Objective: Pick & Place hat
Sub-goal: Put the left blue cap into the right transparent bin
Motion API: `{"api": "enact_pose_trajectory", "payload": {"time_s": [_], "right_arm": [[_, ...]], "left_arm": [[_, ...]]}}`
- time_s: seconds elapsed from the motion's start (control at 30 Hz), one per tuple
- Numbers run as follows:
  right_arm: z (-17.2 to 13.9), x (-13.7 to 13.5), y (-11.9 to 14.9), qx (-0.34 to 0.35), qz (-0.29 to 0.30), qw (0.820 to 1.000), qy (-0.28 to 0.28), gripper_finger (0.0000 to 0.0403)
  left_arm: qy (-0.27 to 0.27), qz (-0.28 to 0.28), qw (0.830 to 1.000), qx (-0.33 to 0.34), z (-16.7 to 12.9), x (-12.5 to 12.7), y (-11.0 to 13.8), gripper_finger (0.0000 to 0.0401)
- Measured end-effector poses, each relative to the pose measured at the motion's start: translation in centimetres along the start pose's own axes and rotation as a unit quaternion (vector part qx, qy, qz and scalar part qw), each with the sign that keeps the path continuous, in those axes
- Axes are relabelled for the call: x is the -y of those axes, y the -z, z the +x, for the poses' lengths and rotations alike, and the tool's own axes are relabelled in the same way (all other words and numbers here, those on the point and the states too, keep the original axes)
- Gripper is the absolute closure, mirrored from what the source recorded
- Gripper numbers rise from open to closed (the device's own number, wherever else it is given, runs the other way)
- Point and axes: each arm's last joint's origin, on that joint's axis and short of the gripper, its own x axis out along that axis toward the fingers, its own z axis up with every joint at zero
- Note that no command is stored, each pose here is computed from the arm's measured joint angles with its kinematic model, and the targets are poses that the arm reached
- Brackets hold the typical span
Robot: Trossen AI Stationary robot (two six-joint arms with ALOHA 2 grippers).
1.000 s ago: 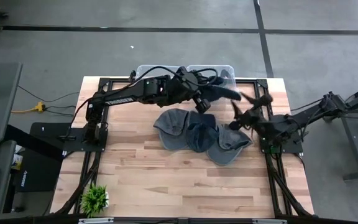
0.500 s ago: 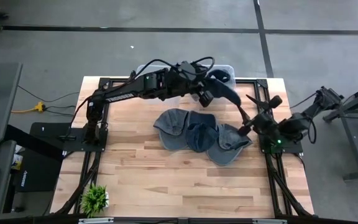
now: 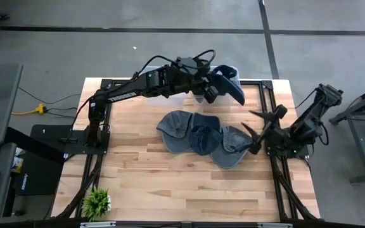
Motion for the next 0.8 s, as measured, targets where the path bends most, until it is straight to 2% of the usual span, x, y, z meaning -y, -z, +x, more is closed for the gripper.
{"api": "enact_pose_trajectory", "payload": {"time_s": [0.27, 0.37, 0.47, 0.57, 0.8], "right_arm": [[-0.8, -2.3, 0.7, 0.047, -0.025, 0.993, -0.101, 0.0179], [-0.6, -3.0, 1.3, 0.04, -0.021, 0.991, -0.129, 0.0179], [-0.1, -3.0, 1.9, -0.007, -0.018, 0.996, -0.086, 0.0179], [0.6, -2.7, 2.3, -0.05, -0.044, 0.997, -0.035, 0.0179], [2.4, -1.9, 3.0, -0.079, -0.076, 0.994, 0.014, 0.0179]], "left_arm": [[0.067, -0.014, 0.997, 0.034, -0.1, 0.5, -0.8, 0.0401], [0.076, -0.015, 0.996, 0.036, -0.1, 0.6, -0.9, 0.0401], [0.091, -0.015, 0.995, 0.036, -0.1, 0.7, -0.9, 0.0401], [0.112, -0.015, 0.993, 0.037, -0.1, 0.8, -1.0, 0.0401], [0.172, -0.011, 0.985, 0.026, -0.3, 1.4, -0.9, 0.0401]]}}
